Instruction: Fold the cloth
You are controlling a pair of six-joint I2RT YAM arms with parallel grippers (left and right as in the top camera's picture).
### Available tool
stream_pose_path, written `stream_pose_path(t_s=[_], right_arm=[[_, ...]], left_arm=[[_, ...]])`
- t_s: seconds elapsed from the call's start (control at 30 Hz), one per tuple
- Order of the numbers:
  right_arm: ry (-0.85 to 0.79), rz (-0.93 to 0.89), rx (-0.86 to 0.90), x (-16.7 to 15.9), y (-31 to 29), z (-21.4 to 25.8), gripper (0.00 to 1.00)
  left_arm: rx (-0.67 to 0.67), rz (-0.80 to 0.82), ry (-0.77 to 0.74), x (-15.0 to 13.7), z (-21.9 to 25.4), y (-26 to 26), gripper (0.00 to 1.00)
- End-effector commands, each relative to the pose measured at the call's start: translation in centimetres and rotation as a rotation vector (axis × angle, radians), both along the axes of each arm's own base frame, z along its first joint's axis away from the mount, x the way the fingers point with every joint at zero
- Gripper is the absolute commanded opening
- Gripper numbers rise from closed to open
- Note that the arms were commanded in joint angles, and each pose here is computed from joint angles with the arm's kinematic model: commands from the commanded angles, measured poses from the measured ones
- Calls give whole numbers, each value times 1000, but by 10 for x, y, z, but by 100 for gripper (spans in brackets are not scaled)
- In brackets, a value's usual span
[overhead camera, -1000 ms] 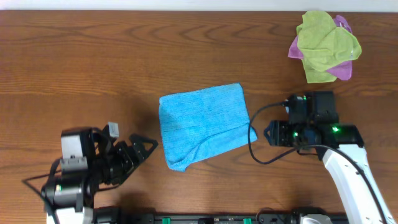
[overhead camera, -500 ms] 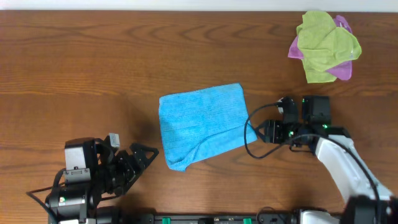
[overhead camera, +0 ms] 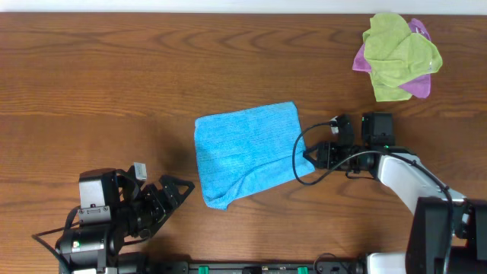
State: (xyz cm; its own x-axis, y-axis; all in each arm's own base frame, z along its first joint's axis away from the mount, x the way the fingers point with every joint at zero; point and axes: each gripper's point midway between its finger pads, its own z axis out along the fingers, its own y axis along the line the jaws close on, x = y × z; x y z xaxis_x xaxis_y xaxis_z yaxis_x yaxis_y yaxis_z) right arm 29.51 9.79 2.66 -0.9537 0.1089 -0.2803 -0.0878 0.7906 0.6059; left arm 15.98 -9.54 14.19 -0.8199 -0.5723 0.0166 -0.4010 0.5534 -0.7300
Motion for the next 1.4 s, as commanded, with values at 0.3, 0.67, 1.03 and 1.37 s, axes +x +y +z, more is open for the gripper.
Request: stream_pose_path(t_s=[0.3,0.67,1.03,1.37], right_arm=[[50,54,38,-10,28,-8,43],[91,50,26,-18,26,-12,35],[93,32,-63,-17,17,-21,24],[78,63,-59,-19,19,-20,1]], left_arm=[[19,-9,-16,1,-1,2,95],[20,-8,-16,1,-1,2,95],[31,-3,-23,3,-2,4,95],[31,-3,-27,3,-1,4,95]])
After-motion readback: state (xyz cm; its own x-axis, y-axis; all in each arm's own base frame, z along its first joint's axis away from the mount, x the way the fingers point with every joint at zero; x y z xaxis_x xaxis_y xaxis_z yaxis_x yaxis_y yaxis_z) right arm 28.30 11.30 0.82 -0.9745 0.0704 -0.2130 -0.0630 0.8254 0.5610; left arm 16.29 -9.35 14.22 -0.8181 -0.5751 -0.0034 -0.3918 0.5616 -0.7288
